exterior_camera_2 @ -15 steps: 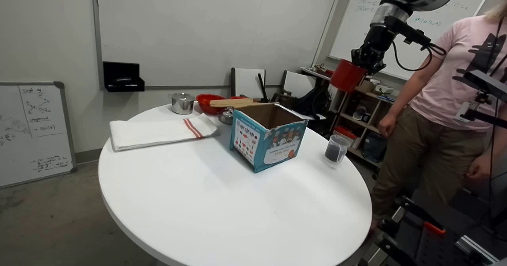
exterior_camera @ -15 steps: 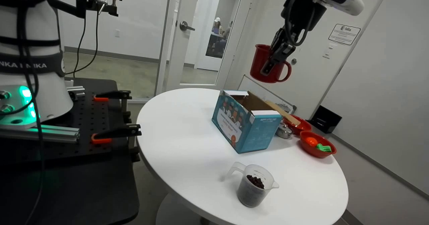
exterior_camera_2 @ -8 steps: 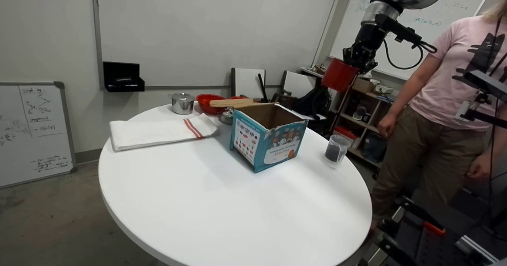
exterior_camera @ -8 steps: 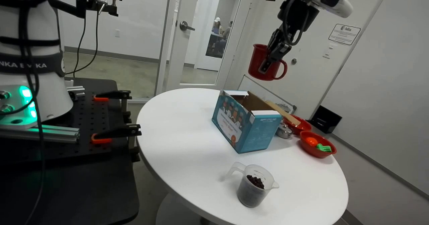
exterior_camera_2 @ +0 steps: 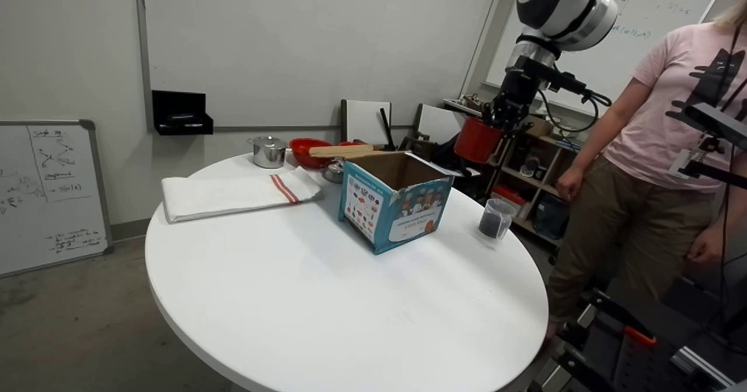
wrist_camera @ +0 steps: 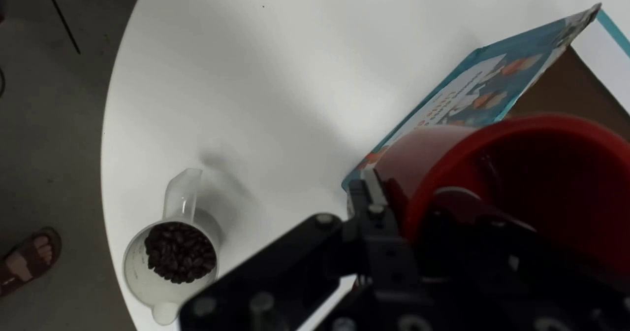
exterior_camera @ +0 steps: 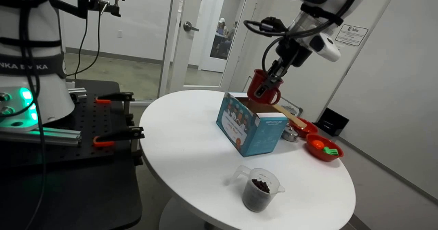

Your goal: Move the red mug from the left to the right

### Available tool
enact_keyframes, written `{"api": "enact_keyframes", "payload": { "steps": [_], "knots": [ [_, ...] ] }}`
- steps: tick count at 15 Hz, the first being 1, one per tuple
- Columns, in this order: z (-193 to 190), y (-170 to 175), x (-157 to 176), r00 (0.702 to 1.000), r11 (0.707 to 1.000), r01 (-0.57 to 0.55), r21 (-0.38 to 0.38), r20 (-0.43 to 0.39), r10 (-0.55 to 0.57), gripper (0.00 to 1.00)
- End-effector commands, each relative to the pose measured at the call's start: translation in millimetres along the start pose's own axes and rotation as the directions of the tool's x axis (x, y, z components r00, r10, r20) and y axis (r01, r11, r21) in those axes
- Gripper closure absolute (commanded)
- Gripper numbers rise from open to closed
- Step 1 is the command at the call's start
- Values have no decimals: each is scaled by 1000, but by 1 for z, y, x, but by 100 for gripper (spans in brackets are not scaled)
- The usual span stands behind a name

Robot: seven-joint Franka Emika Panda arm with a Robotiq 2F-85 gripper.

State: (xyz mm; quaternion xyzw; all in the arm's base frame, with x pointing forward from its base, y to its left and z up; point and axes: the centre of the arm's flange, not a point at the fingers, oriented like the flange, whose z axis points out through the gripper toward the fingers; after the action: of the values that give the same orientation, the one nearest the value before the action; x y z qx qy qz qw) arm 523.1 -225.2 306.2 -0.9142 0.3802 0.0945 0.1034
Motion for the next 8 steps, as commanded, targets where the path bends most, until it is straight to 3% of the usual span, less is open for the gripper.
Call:
{"api": "enact_keyframes", "payload": {
  "steps": [1,5,8],
  "knots": [
    [11,-11,37,992,991,-129,39,0,129,98],
    [1,6,49,970,964,-240,117,-18,243,98],
    [-11,27,49,936,921,-338,195,-27,350,98]
  ]
}}
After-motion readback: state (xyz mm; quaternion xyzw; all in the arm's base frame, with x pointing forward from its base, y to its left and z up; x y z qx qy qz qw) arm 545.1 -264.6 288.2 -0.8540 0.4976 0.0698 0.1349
